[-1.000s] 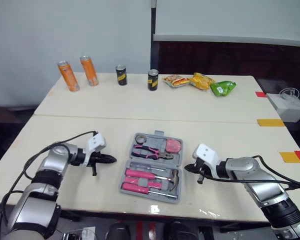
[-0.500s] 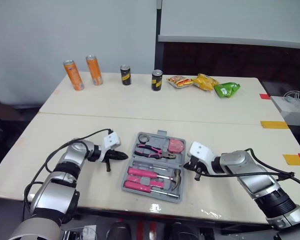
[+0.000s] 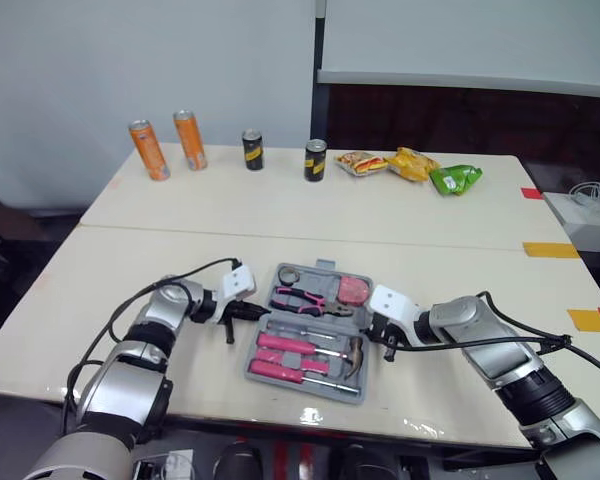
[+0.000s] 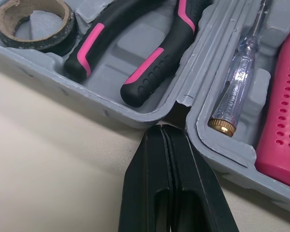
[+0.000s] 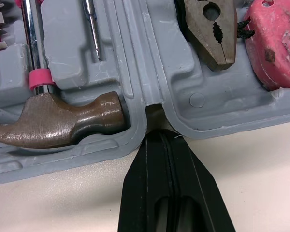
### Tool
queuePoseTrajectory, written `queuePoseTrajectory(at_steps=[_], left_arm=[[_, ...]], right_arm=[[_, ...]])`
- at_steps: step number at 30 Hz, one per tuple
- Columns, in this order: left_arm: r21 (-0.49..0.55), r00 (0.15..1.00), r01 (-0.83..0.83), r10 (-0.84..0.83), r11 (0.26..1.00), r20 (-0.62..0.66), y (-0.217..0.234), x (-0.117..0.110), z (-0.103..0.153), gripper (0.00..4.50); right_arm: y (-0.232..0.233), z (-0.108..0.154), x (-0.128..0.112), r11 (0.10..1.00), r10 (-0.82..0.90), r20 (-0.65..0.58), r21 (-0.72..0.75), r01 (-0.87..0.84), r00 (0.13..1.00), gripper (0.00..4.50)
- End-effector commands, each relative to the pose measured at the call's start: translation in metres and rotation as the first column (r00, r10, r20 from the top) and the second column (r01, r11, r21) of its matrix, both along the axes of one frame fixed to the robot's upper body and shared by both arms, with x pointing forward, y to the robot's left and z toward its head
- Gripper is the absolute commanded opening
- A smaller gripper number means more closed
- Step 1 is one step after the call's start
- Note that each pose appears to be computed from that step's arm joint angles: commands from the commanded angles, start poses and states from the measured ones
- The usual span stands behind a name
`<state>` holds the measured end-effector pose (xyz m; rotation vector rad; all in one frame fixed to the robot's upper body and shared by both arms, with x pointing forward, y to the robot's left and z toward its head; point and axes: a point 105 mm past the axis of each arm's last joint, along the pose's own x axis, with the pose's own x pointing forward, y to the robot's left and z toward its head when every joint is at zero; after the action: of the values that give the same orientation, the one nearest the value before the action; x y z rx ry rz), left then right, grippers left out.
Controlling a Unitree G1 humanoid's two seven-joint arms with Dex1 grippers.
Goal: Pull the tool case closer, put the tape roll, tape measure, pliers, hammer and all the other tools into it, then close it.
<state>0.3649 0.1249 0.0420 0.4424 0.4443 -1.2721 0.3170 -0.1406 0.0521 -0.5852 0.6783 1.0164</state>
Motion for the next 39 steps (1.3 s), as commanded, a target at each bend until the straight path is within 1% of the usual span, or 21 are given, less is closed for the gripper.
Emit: queuePoseTrajectory(at_steps=[1,9,15,21,28,39], left_arm=[[-0.026,0.996,0.091,-0.091,0.996,-0.010,-0.018,-0.010,0.000,0.04],[-0.058,0.992,0.118,-0.120,0.991,-0.028,-0.029,-0.026,0.002,0.04],[-0.074,0.991,0.126,-0.129,0.989,-0.042,-0.037,-0.045,0.000,0.04],[-0.077,0.988,0.137,-0.141,0.988,-0.055,-0.043,-0.057,-0.002,0.04],[-0.078,0.987,0.144,-0.149,0.986,-0.062,-0.050,-0.060,-0.004,0.04],[-0.072,0.984,0.166,-0.170,0.983,-0.056,-0.059,-0.058,-0.005,0.04]], right_arm=[[0.014,0.009,0.006,0.996,0.088,0.041,0.007,-0.088,0.995,0.01],[0.003,0.010,0.008,0.988,0.149,0.015,-0.038,-0.149,0.989,0.01],[-0.002,0.009,-0.003,0.983,0.179,-0.019,-0.043,-0.180,0.984,0.01],[-0.012,0.007,-0.016,0.983,0.174,-0.047,-0.048,-0.176,0.984,0.01],[-0.020,0.006,-0.032,0.988,0.146,-0.070,-0.046,-0.149,0.987,0.01],[-0.029,0.002,-0.042,0.994,0.091,-0.079,-0.048,-0.095,0.993,0.01]])
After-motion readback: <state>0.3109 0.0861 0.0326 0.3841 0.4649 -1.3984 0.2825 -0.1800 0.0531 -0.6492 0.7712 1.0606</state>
